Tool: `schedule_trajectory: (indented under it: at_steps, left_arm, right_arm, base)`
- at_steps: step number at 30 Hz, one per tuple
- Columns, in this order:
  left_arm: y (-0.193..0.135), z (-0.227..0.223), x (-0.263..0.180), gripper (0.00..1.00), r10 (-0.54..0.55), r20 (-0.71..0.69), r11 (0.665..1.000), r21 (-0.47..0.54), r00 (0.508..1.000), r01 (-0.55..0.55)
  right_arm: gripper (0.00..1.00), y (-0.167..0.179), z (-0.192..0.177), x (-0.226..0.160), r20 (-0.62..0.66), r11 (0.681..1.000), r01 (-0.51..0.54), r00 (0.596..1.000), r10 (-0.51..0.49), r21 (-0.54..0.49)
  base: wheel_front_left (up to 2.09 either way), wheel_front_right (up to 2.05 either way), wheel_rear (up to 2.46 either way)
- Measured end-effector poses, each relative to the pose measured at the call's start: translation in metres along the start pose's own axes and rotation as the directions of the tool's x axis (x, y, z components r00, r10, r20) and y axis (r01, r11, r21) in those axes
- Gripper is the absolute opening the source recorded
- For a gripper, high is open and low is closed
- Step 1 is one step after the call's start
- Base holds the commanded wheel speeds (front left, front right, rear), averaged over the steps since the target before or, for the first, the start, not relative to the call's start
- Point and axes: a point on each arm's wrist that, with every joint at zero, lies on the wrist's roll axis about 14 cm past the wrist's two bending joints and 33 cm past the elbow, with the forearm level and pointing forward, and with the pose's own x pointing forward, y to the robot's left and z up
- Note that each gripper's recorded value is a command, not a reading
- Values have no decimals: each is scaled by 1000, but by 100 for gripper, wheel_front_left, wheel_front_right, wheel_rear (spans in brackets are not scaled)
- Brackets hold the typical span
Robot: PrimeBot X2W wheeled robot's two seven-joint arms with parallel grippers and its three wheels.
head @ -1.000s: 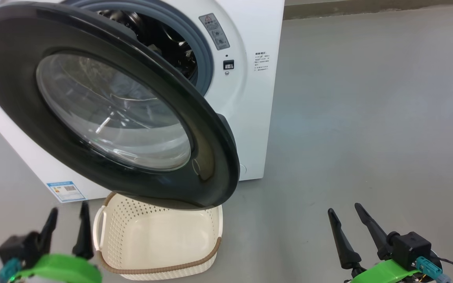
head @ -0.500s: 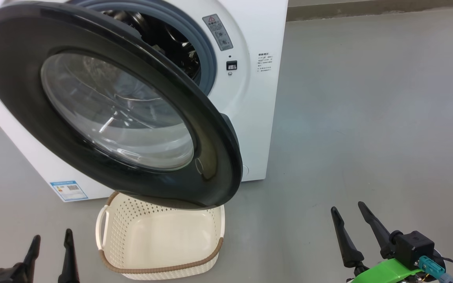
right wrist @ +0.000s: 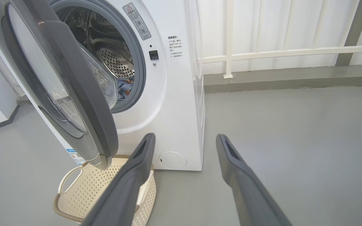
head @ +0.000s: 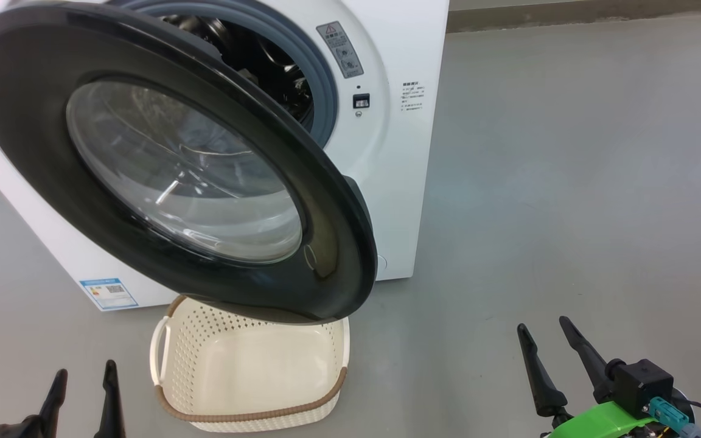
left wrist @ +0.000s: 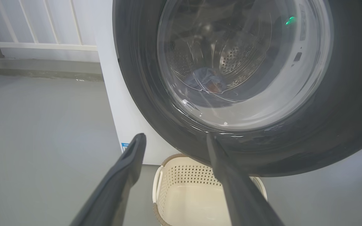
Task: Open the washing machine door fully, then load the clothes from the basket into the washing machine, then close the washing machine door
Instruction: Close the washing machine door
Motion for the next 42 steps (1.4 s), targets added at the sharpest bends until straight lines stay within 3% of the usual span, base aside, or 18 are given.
schedule_trajectory:
  at_steps: [17, 18, 19, 20, 21, 35, 42]
  left_arm:
    - [5, 0, -3, 100, 18, 3, 1000, 0, 1000, -18]
    - [4, 0, -3, 100, 18, 3, 1000, 0, 1000, -18]
    - [4, 0, -3, 100, 15, 2, 1000, -2, 1000, -15]
    - [4, -1, -3, 100, 15, 2, 1000, -3, 1000, -15]
    - [4, -1, -3, 100, 16, 1, 1000, -3, 1000, -16]
    - [4, -1, -4, 100, 18, 2, 1000, 0, 1000, -18]
    - [4, -1, -5, 100, 18, 1, 1000, 0, 1000, -18]
  right_arm:
    - [100, -1, -2, 2, -6, 1000, 2, 1000, -2, -6]
    - [88, -1, -2, 2, -6, 1000, 2, 1000, -2, -6]
    - [44, -1, -2, 2, -5, 1000, 2, 1000, -2, -5]
    - [12, -1, 0, 3, -1, 1000, 1, 1000, -1, -6]
    - [0, 0, 2, 4, 7, 1000, 0, 1000, 0, -8]
    - [0, 5, 11, 7, 35, 1000, -17, 999, 17, -9]
    - [0, 33, 76, 28, 233, 995, -101, 967, 104, -26]
  base:
    - [0, 0, 0]
    - [0, 0, 0]
    - [0, 0, 0]
    - [0, 0, 0]
    - [0, 0, 0]
    - [0, 0, 0]
    - [0, 0, 0]
